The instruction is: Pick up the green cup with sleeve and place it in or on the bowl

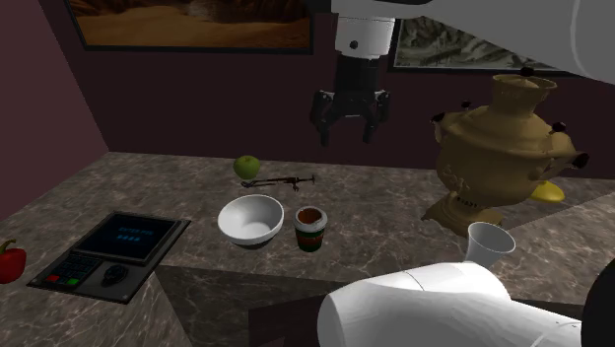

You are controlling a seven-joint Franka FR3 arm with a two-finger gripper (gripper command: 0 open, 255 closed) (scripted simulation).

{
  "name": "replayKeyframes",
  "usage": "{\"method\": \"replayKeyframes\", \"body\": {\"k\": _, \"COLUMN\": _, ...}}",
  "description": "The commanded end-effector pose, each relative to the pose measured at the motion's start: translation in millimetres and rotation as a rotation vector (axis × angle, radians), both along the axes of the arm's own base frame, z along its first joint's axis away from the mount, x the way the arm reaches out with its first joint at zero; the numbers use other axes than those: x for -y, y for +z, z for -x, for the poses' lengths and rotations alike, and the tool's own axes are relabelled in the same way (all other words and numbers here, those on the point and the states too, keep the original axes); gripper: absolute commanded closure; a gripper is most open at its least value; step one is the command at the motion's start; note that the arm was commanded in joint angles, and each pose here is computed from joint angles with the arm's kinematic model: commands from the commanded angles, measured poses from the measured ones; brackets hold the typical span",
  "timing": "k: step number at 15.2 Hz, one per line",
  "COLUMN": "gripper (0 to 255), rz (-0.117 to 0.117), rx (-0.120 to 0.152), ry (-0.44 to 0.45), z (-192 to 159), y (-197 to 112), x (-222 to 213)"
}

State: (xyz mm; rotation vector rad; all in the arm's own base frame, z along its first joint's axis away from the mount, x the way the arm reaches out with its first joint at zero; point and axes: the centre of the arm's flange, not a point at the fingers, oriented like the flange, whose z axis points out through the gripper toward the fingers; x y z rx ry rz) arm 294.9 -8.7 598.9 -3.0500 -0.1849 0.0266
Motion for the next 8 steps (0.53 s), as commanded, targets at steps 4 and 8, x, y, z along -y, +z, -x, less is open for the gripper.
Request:
{"method": "replayKeyframes", "body": {"k": 4, "gripper": 0, "rz": 0.08, "rx": 0.045, "ry": 0.018, "z": -0.5, "y": -31.3, "x": -34.8}}
{"method": "replayKeyframes", "body": {"k": 8, "gripper": 0, "rz": 0.187, "rx": 0.104, "ry": 0.042, "z": -2.4, "y": -77.0, "x": -77.2}}
